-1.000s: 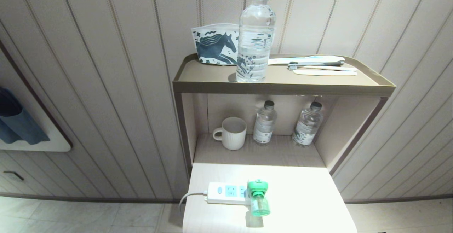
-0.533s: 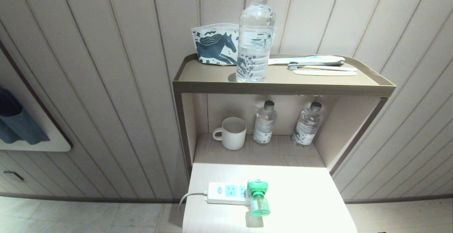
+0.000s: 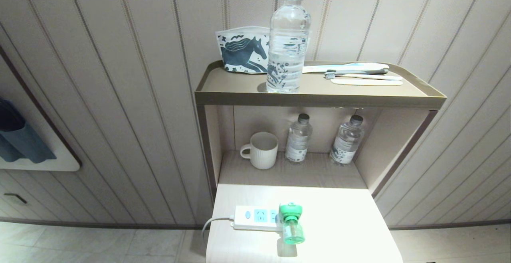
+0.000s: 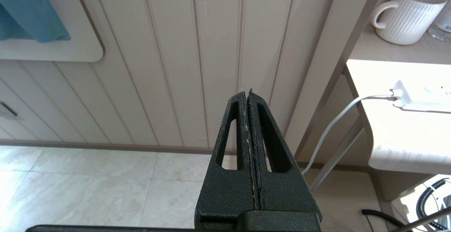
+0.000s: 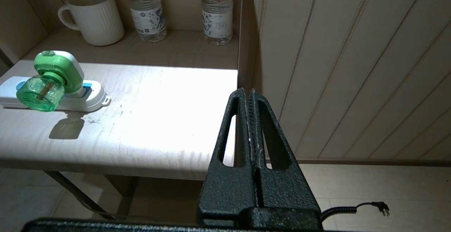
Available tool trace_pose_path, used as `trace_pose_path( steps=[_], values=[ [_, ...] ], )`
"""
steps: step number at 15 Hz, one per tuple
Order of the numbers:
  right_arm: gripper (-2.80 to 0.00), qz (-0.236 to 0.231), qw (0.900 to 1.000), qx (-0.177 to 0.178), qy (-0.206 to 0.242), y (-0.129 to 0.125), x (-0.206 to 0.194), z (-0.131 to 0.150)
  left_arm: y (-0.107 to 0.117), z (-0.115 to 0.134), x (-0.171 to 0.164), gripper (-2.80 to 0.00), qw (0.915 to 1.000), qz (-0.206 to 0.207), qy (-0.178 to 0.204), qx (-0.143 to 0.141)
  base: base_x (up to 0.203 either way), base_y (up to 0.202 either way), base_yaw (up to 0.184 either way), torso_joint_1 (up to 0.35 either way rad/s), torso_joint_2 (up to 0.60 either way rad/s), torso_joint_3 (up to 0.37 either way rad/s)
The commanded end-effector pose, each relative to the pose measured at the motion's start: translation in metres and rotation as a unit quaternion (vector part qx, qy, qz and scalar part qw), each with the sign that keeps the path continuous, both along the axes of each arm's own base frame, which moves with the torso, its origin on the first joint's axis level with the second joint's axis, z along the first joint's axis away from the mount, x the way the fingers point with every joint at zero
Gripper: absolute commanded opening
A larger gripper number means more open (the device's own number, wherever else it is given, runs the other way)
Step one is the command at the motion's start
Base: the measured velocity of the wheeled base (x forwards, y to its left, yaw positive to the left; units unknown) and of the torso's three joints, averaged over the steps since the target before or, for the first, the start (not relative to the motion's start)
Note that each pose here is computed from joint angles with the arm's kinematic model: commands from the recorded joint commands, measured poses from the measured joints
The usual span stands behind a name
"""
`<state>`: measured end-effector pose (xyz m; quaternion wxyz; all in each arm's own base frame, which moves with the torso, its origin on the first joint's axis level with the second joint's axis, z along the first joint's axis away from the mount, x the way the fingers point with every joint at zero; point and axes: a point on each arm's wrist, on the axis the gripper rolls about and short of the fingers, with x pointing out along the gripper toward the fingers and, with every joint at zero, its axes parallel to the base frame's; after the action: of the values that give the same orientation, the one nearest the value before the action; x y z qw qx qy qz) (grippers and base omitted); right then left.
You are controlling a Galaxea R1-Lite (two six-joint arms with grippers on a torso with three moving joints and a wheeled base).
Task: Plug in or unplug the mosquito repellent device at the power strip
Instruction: Hold the socket with your left hand and unplug it with your right hand
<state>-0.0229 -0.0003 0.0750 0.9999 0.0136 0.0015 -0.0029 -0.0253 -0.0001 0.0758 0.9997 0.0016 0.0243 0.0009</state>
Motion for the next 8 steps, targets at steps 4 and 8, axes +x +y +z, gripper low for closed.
trace_pose_path(
  steps=[4, 8],
  values=[
    [-2.8, 0.002, 1.0, -0.02, 0.006, 0.0, -0.001, 0.001, 0.0, 0.0, 0.0, -2.8, 1.0, 0.0, 0.0, 0.0, 0.0, 0.0, 0.0, 0.0, 0.0, 0.0],
    [-2.8, 0.03, 0.998, -0.047, -0.028, 0.001, -0.012, 0.079, 0.0, 0.0, 0.0, -2.8, 1.0, 0.0, 0.0, 0.0, 0.0, 0.0, 0.0, 0.0, 0.0, 0.0]
  ],
)
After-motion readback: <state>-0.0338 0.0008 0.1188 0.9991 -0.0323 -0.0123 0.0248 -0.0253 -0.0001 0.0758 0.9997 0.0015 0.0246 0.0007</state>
